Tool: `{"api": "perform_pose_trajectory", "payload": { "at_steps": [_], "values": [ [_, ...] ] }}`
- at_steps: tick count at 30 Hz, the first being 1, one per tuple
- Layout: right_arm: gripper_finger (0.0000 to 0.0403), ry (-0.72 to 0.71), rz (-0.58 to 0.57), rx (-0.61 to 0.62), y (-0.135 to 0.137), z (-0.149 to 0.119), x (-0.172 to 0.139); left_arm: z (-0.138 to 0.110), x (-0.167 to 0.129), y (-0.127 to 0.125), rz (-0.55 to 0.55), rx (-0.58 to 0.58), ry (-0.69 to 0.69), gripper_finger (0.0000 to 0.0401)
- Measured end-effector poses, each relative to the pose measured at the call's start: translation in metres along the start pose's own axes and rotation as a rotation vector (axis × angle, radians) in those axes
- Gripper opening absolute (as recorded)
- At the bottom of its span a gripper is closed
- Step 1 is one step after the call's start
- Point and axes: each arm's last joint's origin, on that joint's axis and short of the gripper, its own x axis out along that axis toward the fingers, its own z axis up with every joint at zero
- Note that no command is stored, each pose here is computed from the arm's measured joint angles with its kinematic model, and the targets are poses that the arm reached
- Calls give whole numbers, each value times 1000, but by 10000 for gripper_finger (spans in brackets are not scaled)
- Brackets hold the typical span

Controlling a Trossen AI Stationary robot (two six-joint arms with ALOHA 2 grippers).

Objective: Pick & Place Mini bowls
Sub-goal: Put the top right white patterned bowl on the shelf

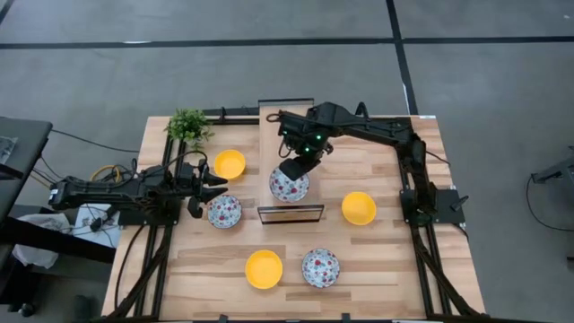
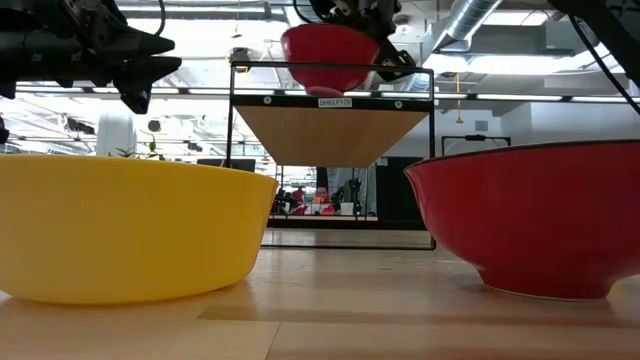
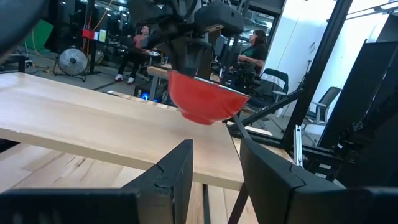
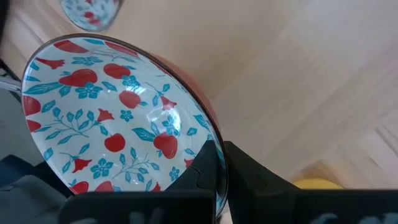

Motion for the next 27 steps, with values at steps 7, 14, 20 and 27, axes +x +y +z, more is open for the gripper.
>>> {"api": "perform_pose_trajectory", "payload": {
  "at_steps": [7, 14, 20, 27],
  "values": [
    [1, 32, -35, 2, -9, 9, 12, 0, 0, 0, 0, 0, 0, 132],
    [1, 57, -30, -12, -10, 13, 22, 0, 0, 0, 0, 0, -1, 132],
    [2, 50, -28, -14, -13, 16, 20, 0, 0, 0, 0, 0, -1, 132],
    [16, 39, -28, -11, -17, 19, 19, 0, 0, 0, 0, 0, -1, 132]
  ]
}}
